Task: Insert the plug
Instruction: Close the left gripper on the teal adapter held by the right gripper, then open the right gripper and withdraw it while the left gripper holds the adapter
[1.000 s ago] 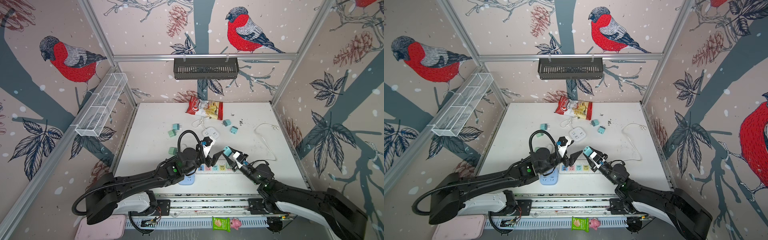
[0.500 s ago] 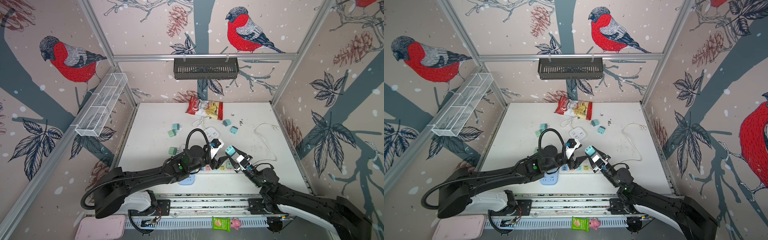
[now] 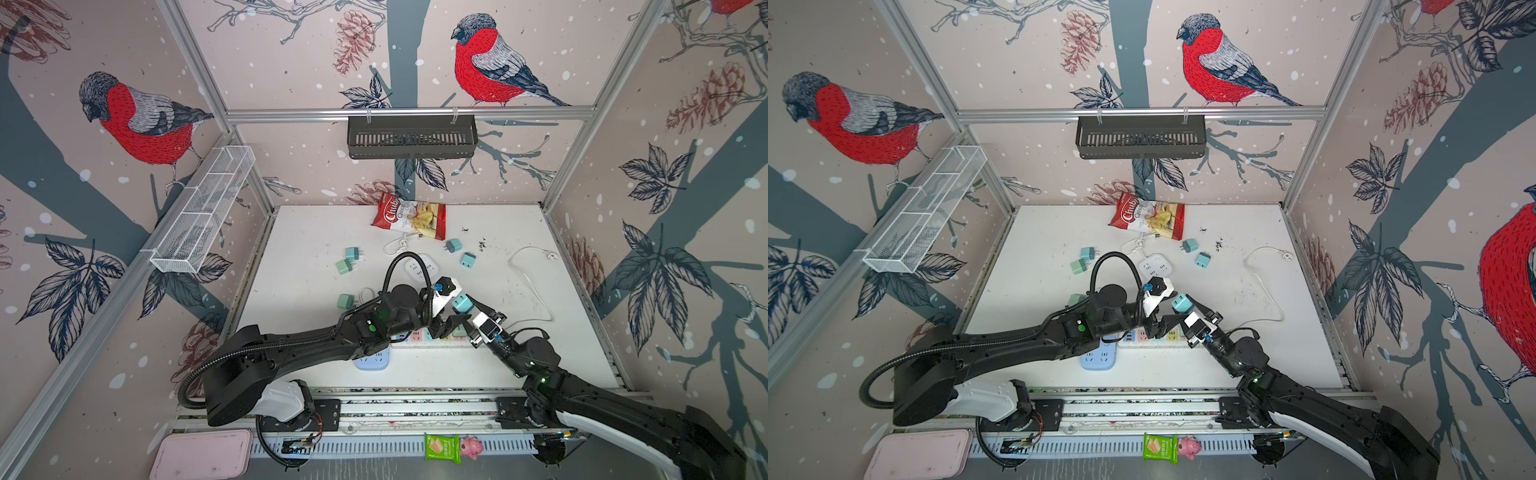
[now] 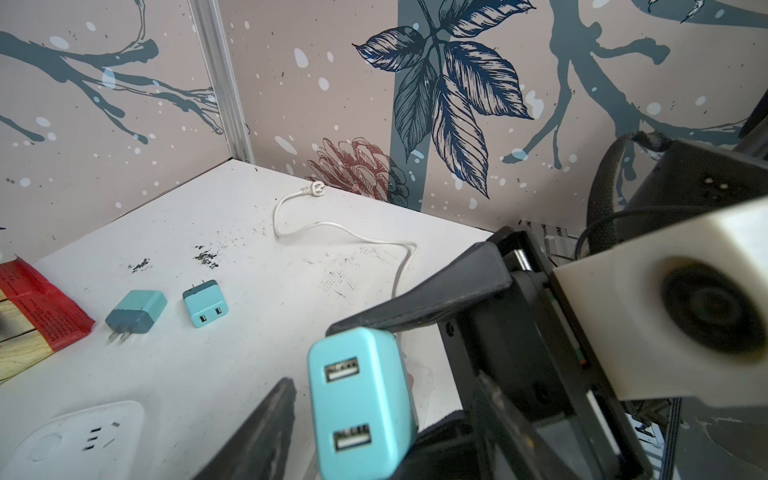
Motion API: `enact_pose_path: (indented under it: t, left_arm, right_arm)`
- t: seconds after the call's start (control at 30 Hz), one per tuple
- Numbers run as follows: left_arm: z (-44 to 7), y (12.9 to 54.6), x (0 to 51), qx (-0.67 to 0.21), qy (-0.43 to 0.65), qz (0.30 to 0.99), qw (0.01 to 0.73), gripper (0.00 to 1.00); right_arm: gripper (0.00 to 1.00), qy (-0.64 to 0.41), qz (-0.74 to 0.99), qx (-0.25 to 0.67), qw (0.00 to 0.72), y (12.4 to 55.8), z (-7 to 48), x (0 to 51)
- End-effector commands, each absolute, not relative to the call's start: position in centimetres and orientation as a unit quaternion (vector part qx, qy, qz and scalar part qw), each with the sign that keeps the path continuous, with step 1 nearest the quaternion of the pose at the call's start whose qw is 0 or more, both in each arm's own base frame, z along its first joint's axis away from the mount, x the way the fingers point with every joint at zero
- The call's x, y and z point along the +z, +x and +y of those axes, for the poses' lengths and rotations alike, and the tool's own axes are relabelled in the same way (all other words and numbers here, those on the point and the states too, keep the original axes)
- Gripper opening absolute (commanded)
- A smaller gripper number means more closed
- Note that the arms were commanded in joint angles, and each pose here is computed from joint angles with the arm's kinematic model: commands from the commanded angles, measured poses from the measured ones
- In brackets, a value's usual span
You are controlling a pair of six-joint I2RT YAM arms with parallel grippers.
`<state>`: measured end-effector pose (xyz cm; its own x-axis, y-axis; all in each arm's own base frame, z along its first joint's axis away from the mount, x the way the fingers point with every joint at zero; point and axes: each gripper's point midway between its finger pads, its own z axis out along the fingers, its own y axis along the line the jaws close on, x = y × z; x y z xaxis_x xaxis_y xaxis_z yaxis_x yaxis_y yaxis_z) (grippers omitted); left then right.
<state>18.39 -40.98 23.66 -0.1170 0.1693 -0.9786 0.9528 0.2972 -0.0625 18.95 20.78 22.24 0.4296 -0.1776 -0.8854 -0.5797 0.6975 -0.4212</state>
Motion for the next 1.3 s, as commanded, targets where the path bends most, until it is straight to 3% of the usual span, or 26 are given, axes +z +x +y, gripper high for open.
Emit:
enact_pose_path:
  t: [0.0, 0.5, 0.67, 0.83, 0.97, 1.27]
  left_arm:
    - [-41.0, 17.9, 21.5, -0.38, 0.465, 0.652, 0.463, 0.65]
    - [-42.2, 17.8, 20.6, -0.37, 0.49, 0.666, 0.423, 0.44]
    - [-42.3, 18.7, 21.7, -0.324, 0.485, 0.698, 0.415, 0.4]
    - [-43.8, 16.4, 19.6, -0.266, 0.538, 0.703, 0.38, 0.41]
    - [-44.3, 17.1, 18.3, -0.226, 0.529, 0.73, 0.369, 0.41]
    - [-44.8, 15.1, 18.9, -0.276, 0.549, 0.708, 0.348, 0.32]
  right_arm:
    - [0.04, -0.364, 0.492, 0.142, 0.778, 17.9, 20.4, 22.2]
    - [0.02, -0.351, 0.48, 0.097, 0.798, 17.6, 19.2, 22.2]
    - [0.02, -0.347, 0.478, 0.083, 0.802, 17.6, 18.8, 22.1]
    - [0.02, -0.338, 0.48, 0.075, 0.806, 17.7, 18.4, 22.1]
    - [0.02, -0.329, 0.483, 0.07, 0.809, 17.9, 18.0, 22.2]
    - [0.02, -0.326, 0.473, 0.076, 0.815, 17.4, 17.8, 22.3]
